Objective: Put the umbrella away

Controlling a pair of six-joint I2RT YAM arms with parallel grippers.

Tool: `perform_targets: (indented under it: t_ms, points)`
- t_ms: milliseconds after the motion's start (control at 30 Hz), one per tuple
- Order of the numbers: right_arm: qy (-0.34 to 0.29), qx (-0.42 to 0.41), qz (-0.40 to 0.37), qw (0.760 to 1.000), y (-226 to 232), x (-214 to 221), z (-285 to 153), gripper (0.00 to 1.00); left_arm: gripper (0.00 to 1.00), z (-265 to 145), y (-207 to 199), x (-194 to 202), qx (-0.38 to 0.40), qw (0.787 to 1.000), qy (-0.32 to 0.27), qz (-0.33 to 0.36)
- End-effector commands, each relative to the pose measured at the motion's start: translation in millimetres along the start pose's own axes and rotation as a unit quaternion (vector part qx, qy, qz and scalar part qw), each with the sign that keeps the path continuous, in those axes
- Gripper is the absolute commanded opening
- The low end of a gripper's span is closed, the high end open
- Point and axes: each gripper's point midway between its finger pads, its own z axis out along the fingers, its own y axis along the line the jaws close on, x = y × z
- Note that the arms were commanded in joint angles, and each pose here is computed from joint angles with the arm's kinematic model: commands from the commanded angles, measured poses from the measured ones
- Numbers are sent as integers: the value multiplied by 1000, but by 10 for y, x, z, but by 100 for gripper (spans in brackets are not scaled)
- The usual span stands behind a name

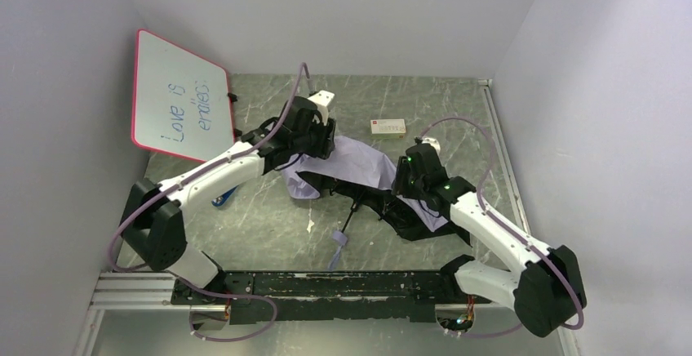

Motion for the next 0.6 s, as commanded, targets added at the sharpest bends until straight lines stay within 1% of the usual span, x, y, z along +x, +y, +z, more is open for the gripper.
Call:
perform_targets:
  t_ms: [0,100,200,333,400,500,567]
  points:
    - [-4,-112,31,993,405,0,162,50,49,223,-23,222,8,999,30,-31]
    - [13,-143,50,988,514,118,289,49,46,386,-161,306,31,998,36,-41]
    - [19,-160,64,985,586,160,388,49,41,531,-335,393,44,997,46,-32]
    - [17,-189,79,979,716,130,460,49,30,702,-620,532,66,996,60,-17]
    - [22,-218,81,972,824,131,462,49,27,757,-767,574,84,994,64,-19]
    - [19,-261,79,962,975,100,439,49,24,801,-1007,593,112,992,62,-13]
    - [16,-275,78,958,1018,83,419,50,23,818,-1144,643,124,990,69,-3]
